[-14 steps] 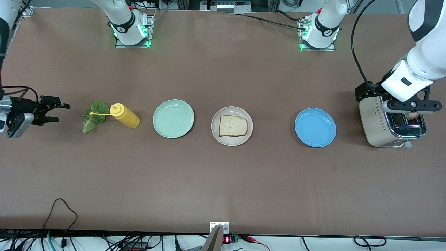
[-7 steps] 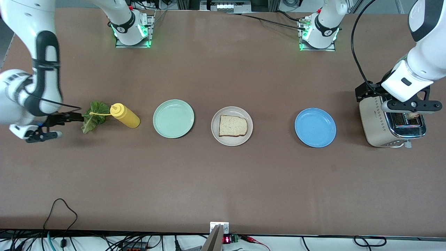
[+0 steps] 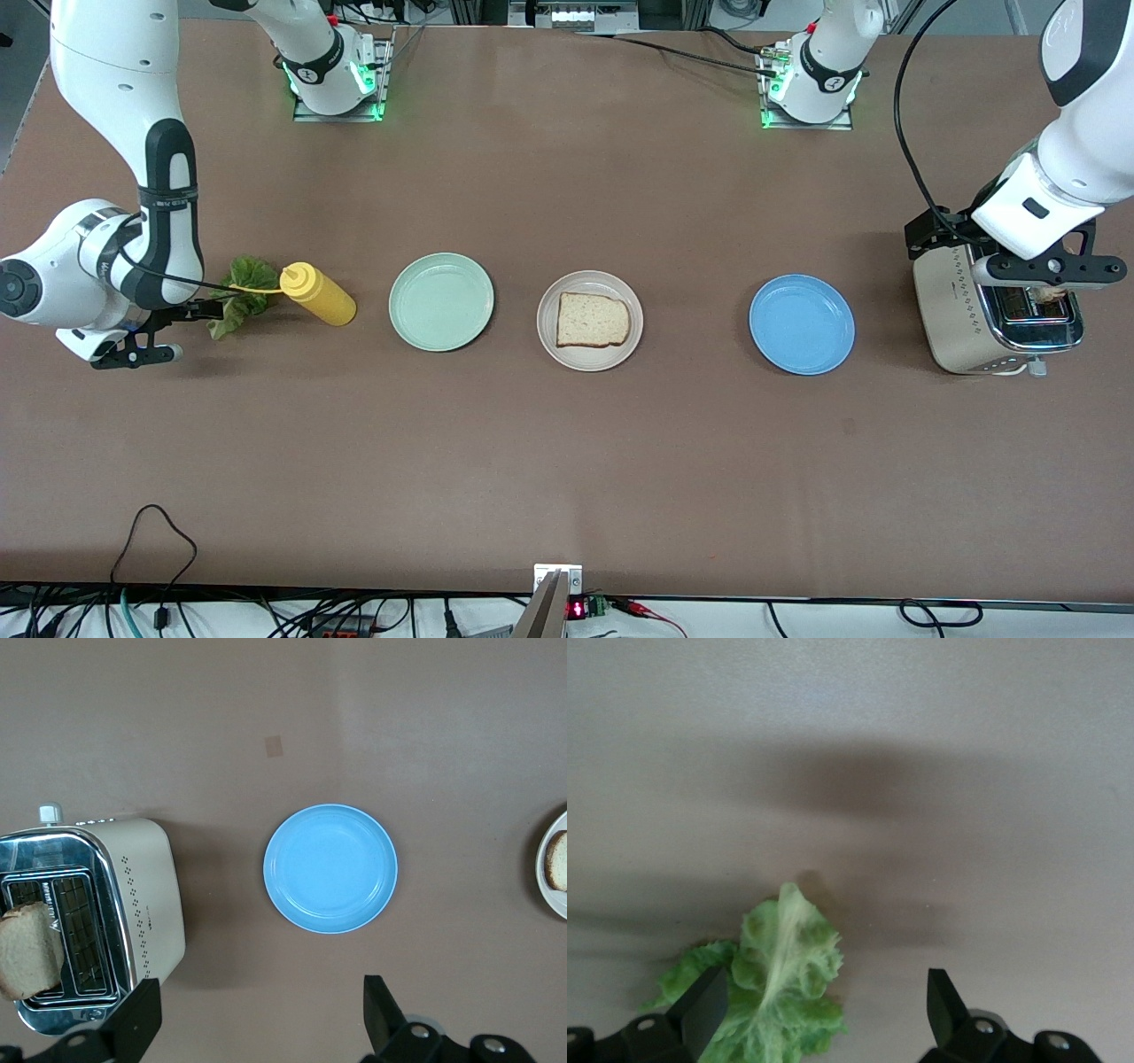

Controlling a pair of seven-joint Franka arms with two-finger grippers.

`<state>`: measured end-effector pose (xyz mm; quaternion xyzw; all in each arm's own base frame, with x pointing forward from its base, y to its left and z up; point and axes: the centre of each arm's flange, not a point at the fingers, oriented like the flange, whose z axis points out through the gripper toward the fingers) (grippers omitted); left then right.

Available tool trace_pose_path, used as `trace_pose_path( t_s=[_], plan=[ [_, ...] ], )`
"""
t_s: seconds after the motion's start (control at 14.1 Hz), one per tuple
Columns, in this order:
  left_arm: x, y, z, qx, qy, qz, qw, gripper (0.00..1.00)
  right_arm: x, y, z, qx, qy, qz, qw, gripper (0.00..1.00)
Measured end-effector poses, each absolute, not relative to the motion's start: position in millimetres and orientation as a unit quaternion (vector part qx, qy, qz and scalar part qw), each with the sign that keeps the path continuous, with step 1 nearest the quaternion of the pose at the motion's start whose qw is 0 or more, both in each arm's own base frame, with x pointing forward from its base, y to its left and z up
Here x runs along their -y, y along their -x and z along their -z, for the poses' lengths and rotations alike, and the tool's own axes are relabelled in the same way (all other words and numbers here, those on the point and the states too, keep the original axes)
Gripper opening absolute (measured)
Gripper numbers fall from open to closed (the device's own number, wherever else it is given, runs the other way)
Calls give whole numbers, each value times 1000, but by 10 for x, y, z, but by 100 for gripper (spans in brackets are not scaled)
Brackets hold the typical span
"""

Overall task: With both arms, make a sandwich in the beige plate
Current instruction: 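Grasp the green lettuce leaf with the right gripper and lift it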

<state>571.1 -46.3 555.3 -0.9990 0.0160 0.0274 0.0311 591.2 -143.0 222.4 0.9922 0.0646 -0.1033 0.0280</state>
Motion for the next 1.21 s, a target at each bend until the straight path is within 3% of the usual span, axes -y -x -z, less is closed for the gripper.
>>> trace_pose_path(
  t_s=[0.35,0.57,0.99,1.14,1.21],
  plan=[
    [457,-5712,-5553,-15,999,-27,31,100,1333,-5916,-2005,-48,-994,95,13,100],
    [456,-5712,-5553,-15,999,-27,31,100,1285,-5905,-1869,-48,-994,100,11,89],
    [455,-5712,-5553,-15,999,-27,31,100,1285,-5913,-1877,-92,-991,99,7,21],
    [455,-5712,-5553,-15,999,-27,31,100,1287,-5939,-1923,-113,-989,96,4,4],
    [455,-5712,-5553,-15,999,-27,31,100,1284,-5959,-1970,-124,-988,96,0,4]
  ],
)
